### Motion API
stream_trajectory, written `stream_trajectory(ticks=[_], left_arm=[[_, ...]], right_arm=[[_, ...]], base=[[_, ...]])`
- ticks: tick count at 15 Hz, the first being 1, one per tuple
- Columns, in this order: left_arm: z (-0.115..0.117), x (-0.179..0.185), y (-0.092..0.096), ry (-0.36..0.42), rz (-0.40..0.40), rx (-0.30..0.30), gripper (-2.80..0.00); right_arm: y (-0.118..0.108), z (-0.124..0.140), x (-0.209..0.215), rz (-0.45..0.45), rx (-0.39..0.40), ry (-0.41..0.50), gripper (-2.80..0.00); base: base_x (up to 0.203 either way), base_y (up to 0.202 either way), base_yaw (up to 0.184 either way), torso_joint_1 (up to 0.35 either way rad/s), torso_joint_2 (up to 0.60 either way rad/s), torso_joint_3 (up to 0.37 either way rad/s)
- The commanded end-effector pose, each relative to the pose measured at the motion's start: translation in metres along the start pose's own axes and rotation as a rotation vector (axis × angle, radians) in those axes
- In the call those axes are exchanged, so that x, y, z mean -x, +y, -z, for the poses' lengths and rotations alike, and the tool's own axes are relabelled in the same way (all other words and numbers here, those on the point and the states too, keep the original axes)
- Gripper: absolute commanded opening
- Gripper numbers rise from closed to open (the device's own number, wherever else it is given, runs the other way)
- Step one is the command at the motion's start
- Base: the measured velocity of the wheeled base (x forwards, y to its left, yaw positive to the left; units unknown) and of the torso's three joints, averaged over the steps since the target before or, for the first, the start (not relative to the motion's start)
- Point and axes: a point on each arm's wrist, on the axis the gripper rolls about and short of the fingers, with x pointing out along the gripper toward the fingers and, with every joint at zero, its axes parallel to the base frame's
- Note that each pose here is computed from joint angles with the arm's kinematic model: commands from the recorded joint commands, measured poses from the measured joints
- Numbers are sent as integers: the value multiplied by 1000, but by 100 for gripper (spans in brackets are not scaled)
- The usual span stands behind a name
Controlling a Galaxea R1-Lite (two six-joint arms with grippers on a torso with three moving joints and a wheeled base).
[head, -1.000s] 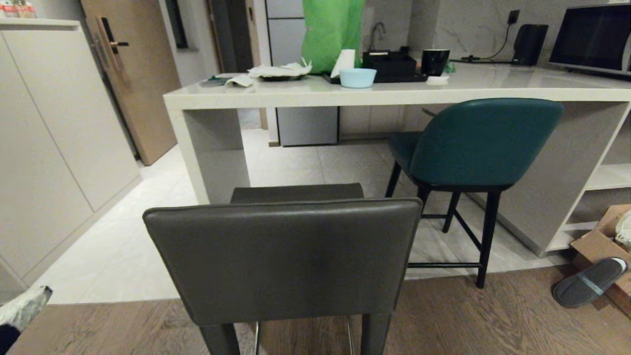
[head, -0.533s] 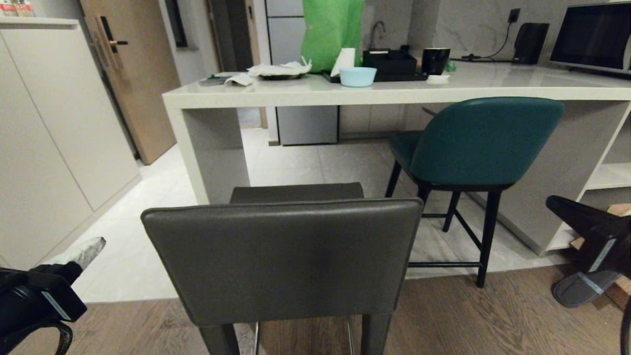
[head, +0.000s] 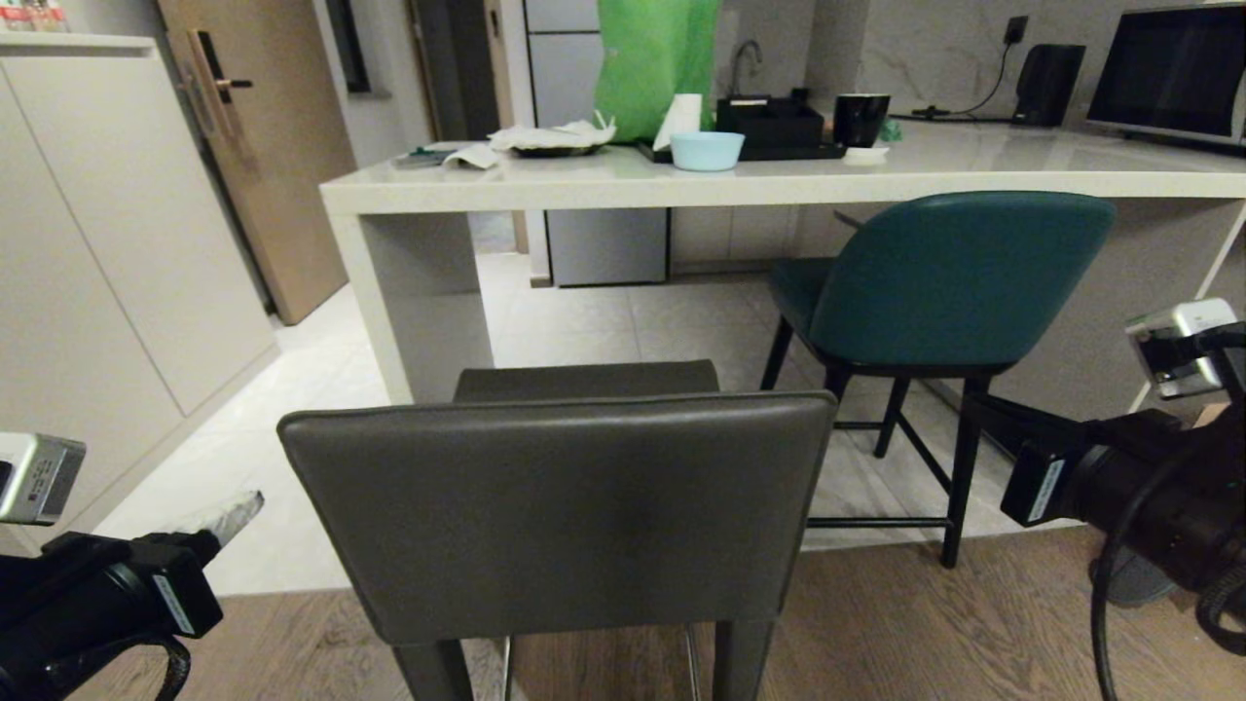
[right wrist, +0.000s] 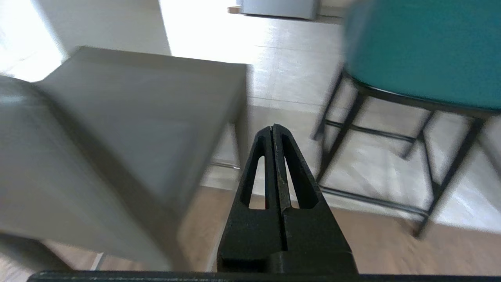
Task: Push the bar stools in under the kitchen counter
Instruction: Push the gray chair back under the dining table
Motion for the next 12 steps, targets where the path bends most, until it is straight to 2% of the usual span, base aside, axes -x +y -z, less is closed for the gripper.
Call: stream_trajectory(ticks=[1, 5, 8, 12], left_arm=[[4, -7, -2, 32, 24, 3, -280], [7, -24, -9, 84, 76, -8, -280], [-4, -45, -5, 70, 63, -9, -280], [-11, -54, -13, 52, 102, -21, -280]], right_arm=[[9, 6, -9, -32, 7, 30, -280], [25, 8, -22, -91, 15, 51, -280], [34, 23, -49, -101, 28, 92, -280], [59, 26, -75, -124, 29, 45, -280]], base=[[0, 0, 0, 0, 0, 0], [0, 0, 0, 0, 0, 0], [0, 0, 0, 0, 0, 0], [0, 0, 0, 0, 0, 0]])
